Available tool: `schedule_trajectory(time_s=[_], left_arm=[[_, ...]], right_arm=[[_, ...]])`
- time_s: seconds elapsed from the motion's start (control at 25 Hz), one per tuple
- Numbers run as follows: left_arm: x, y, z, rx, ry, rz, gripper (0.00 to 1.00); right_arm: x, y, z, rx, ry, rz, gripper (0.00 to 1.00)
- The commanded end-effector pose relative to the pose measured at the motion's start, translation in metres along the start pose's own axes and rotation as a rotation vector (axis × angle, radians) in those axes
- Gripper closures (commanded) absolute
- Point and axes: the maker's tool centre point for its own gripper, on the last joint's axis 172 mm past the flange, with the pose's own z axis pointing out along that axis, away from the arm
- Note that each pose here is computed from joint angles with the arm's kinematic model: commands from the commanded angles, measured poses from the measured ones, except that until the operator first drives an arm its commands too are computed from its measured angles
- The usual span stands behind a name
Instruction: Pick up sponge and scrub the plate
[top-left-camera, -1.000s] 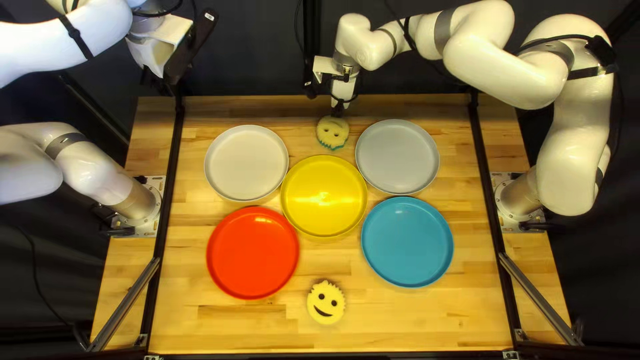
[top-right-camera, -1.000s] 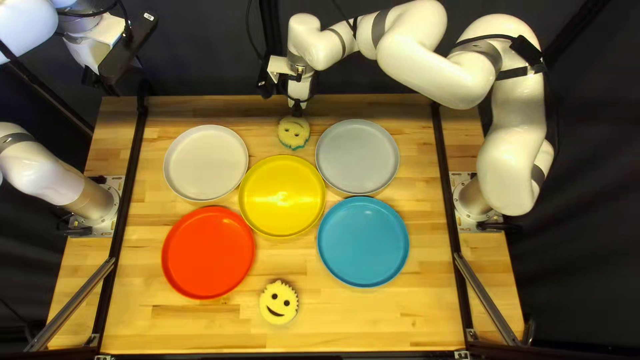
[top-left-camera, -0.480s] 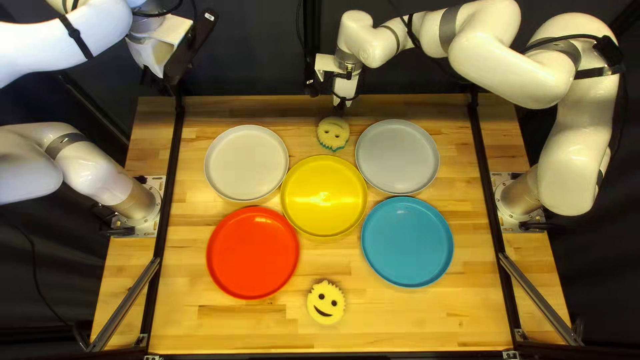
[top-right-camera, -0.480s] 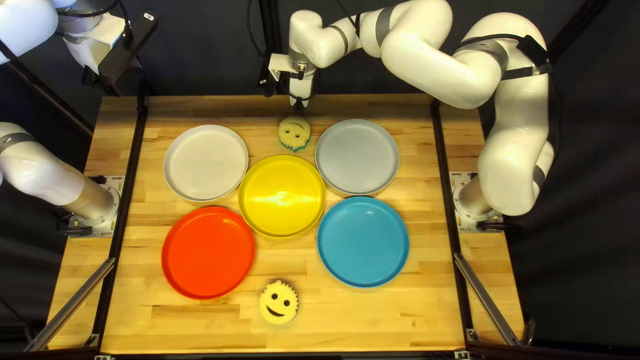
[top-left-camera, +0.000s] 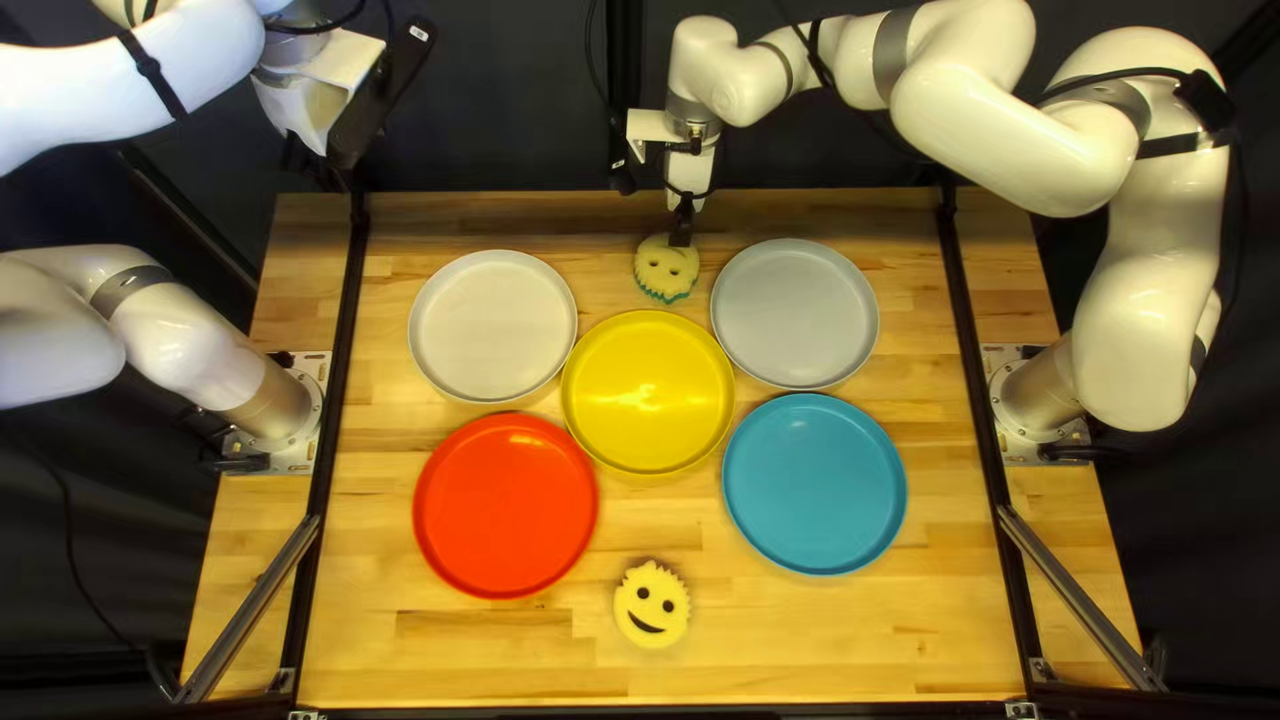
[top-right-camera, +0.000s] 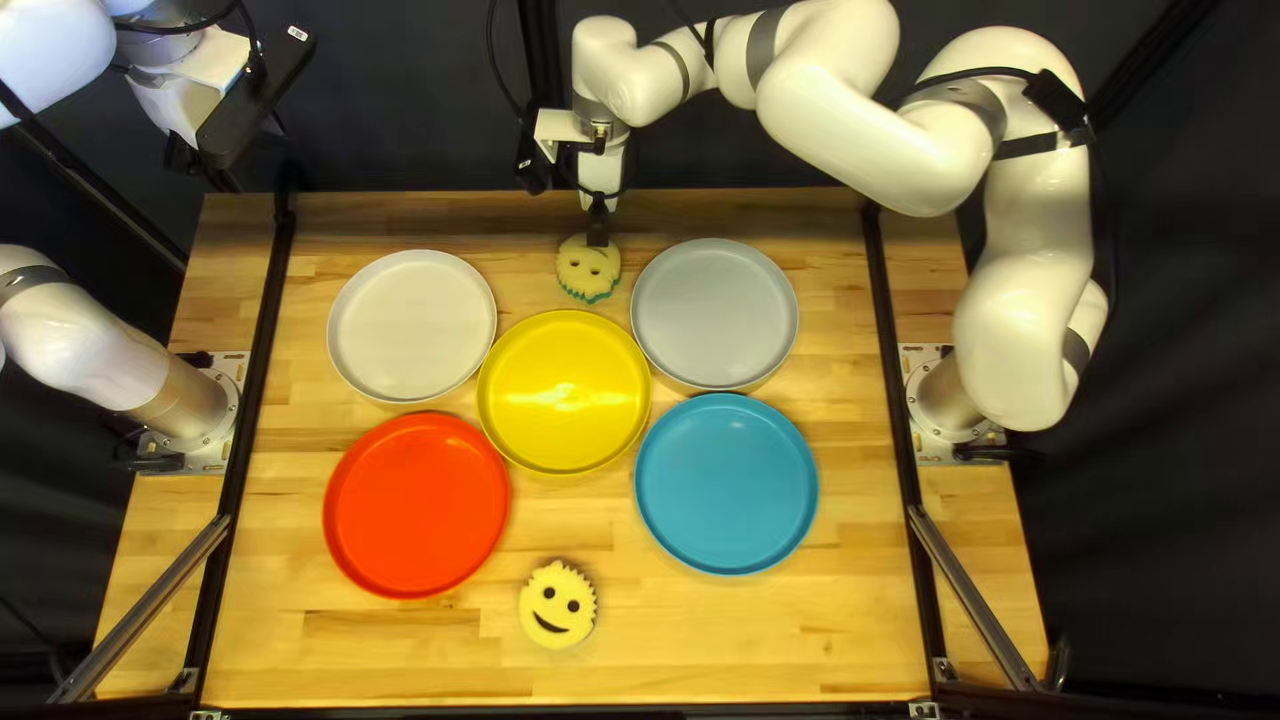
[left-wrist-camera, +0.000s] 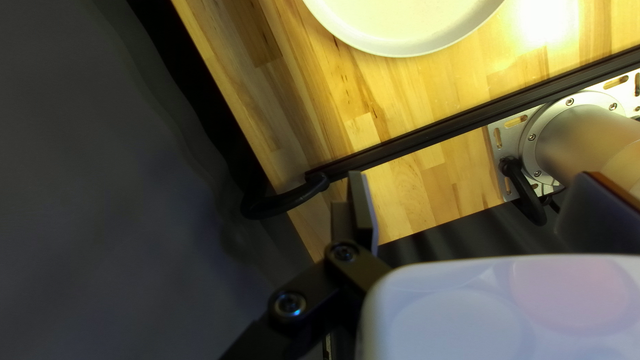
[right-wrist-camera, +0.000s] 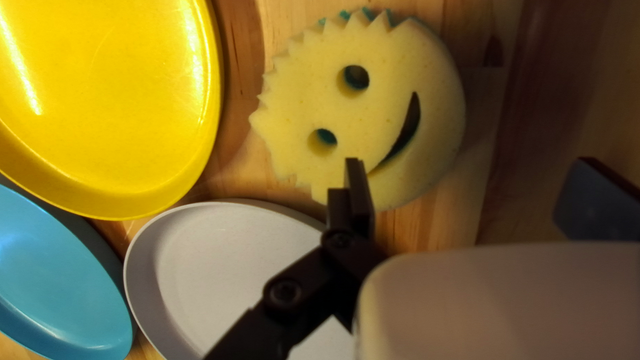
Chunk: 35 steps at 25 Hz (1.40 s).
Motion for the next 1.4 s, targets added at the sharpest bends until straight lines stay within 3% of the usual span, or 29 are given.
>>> schedule_trajectory(time_s=[0.04,0.32,0.36,0.4,0.44,0.48,1.04,1.4], left_arm=[[0.0,0.0,0.0,0.0,0.0,0.0,0.0],[0.0,0.0,0.0,0.0,0.0,0.0,0.0],[0.0,0.0,0.0,0.0,0.0,0.0,0.0],[0.0,0.0,0.0,0.0,0.0,0.0,0.0],[0.0,0.0,0.0,0.0,0.0,0.0,0.0],[0.0,0.0,0.0,0.0,0.0,0.0,0.0],[0.0,0.0,0.0,0.0,0.0,0.0,0.0],[0.0,0.0,0.0,0.0,0.0,0.0,0.0]], right_arm=[[0.002,0.001,0.003,0.007,0.001,0.001,0.0],[0.006,-0.003,0.011,0.015,-0.004,-0.003,0.0],[0.006,-0.003,0.012,0.015,-0.004,-0.003,0.04],[0.006,-0.003,0.011,0.015,-0.004,-0.003,0.21],[0.006,-0.002,0.011,0.014,-0.004,-0.002,0.95],[0.007,-0.003,0.011,0.013,-0.004,-0.002,1.0],[0.0,-0.008,-0.002,-0.019,-0.001,-0.006,1.0],[-0.034,-0.034,-0.051,-0.12,0.017,0.009,1.0]])
